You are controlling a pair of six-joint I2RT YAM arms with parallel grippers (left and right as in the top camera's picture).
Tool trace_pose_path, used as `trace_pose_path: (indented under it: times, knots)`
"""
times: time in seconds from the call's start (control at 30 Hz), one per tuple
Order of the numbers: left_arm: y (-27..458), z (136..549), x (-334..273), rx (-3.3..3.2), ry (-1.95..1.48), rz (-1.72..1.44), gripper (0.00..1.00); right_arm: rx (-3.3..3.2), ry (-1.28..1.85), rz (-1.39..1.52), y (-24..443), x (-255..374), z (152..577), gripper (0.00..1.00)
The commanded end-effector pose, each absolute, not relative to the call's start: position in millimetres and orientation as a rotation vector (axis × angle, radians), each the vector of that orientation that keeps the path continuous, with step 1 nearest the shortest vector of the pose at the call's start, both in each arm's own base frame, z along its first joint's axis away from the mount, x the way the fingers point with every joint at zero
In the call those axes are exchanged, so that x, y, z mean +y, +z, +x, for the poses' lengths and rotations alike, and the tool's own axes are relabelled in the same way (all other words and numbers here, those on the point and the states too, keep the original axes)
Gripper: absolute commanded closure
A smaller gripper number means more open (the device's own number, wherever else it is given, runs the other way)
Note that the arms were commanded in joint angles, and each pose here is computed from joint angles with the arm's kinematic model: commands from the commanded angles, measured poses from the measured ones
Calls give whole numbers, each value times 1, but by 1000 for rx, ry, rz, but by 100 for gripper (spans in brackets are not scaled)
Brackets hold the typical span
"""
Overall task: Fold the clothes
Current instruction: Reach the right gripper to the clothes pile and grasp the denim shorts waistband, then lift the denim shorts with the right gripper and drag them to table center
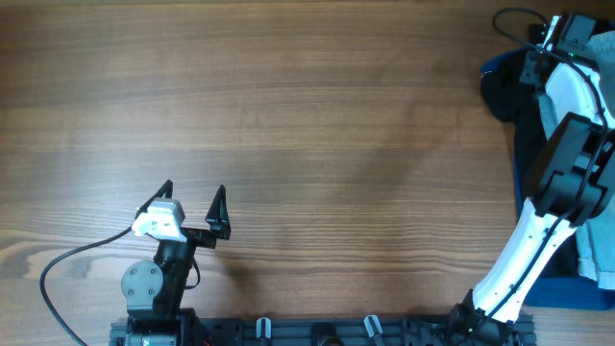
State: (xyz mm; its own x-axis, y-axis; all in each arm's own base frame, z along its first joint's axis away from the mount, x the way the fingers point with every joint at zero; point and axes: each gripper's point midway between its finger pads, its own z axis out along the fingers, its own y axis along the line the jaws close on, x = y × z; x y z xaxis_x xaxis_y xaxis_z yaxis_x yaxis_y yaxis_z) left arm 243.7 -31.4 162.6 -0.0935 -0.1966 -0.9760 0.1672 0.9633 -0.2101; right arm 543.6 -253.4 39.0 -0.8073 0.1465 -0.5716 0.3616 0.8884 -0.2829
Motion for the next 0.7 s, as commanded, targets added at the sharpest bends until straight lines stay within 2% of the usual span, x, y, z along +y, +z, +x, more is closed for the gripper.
trace_pose_path:
  times: [0.0,0.07,0.1,0.5,0.67]
  knots:
    - [161,244,-32,1638,-311,-25,0,2541,-527,400,16,-265,531,50]
    - [161,244,-32,1638,-311,-25,0,2542,-530,395,16,-266,531,42]
    - [160,244,-32,1638,-311,-25,0,2551,-539,364,16,-266,530,42]
    - [161,244,-32,1638,-311,-25,0,2605,-534,326,3,-259,525,46]
    - [161,244,-32,1638,-311,-25,0,2690,-574,286,-22,-259,512,41]
